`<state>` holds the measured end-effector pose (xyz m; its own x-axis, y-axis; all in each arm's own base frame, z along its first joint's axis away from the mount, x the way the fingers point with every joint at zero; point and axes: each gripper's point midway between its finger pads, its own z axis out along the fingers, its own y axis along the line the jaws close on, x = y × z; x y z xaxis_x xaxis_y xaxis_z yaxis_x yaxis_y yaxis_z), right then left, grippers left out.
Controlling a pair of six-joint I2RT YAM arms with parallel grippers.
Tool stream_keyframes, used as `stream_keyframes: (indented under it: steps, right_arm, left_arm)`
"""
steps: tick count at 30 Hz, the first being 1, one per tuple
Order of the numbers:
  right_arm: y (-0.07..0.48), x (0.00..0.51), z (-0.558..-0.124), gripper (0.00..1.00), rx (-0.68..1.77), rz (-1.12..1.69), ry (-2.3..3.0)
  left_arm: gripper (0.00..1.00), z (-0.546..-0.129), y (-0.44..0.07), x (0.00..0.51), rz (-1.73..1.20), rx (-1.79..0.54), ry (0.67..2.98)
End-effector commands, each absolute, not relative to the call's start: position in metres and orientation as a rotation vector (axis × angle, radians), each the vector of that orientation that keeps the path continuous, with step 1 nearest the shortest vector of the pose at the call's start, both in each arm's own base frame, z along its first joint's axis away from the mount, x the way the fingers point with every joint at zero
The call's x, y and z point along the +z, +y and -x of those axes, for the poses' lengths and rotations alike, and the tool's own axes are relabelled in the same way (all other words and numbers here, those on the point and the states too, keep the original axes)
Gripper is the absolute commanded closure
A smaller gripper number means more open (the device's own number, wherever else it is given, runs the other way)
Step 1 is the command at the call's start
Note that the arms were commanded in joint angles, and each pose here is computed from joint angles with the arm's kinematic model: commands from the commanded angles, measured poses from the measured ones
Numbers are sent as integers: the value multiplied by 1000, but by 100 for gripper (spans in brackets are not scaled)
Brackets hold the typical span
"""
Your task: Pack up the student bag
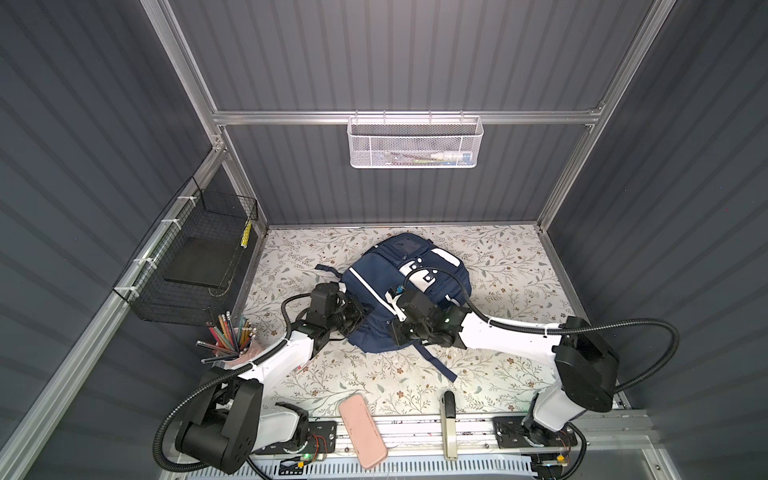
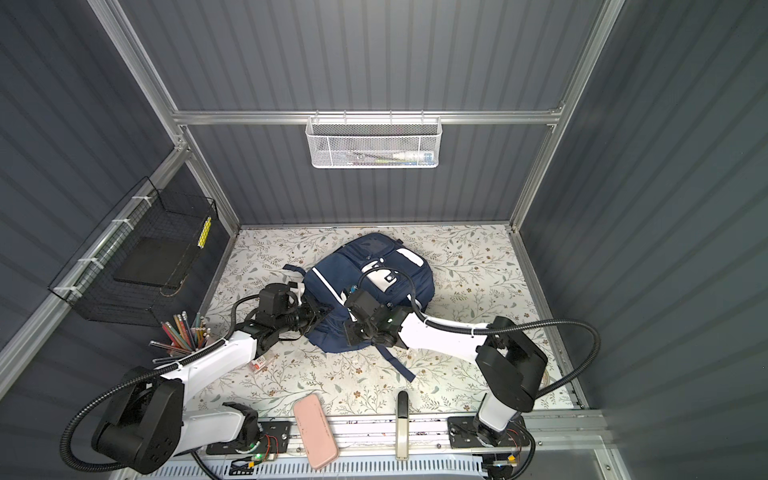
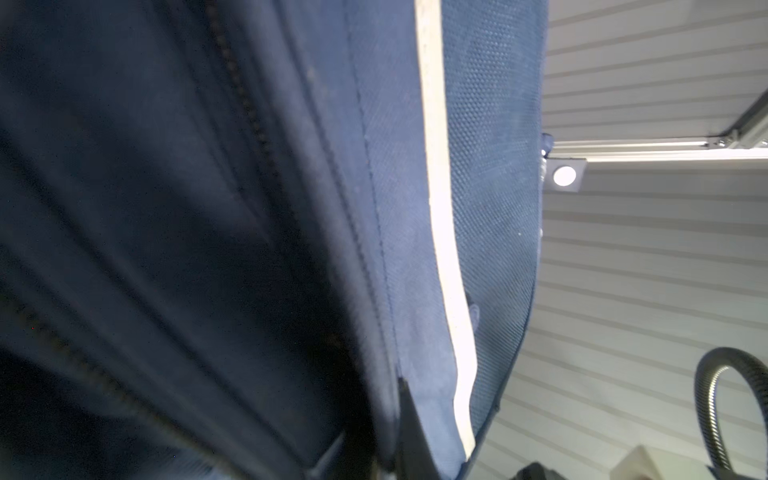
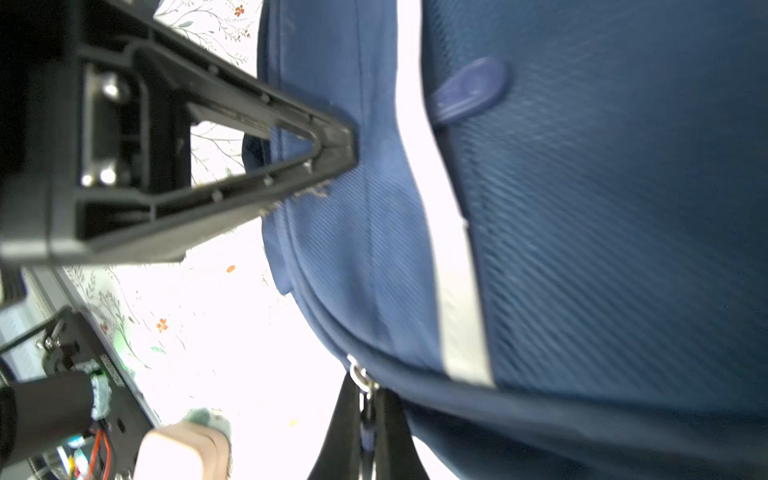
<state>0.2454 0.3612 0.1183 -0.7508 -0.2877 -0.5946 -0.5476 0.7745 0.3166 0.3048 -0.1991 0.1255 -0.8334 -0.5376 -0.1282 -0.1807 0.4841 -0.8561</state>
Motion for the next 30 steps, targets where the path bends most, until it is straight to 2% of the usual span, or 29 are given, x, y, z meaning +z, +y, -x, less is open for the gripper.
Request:
stream_keyframes:
  steps: [1, 4, 10, 14, 17, 21, 22, 23, 25, 28, 29, 30]
  right_arm:
    - [309, 101, -246, 100, 497, 649, 2531]
    - [274, 99, -260, 100, 454, 582, 2544]
    - [227, 124, -316, 100, 358, 449, 2500]
    - [217, 132, -322, 100, 342, 437, 2500]
    - [225, 133, -313, 100, 419, 470, 2503]
    - [251, 140, -289, 90, 604, 577, 2452]
    - [256, 144, -282, 83, 668, 581, 2448]
    - [259, 149, -278, 66, 711, 578, 2436]
    - [254, 158, -276, 46, 714, 543, 2418]
    - [233, 174, -278, 35, 616, 465, 2374]
    - [226, 181, -278, 33, 588, 443, 2343]
    - [220, 188, -279, 31, 570, 417, 2312]
  left_arm:
    - [100, -316, -194, 142, 539, -1325, 2298]
    - [100, -317, -190, 142, 527, -1311, 2315]
    - [100, -315, -189, 137, 505, -1287, 2342]
    - [100, -312, -190, 137, 512, -1311, 2333]
    - [98, -311, -201, 147, 470, -1375, 2307]
    - [62, -306, -207, 159, 416, -1373, 2295]
    - [54, -305, -207, 163, 411, -1383, 2288]
    - [45, -304, -208, 169, 407, -1398, 2275]
    - [29, -304, -209, 184, 387, -1413, 2248]
    - [5, -301, -204, 204, 327, -1355, 2244]
    - [0, -301, -199, 209, 306, -1301, 2243]
    - [0, -301, -196, 215, 276, -1258, 2232]
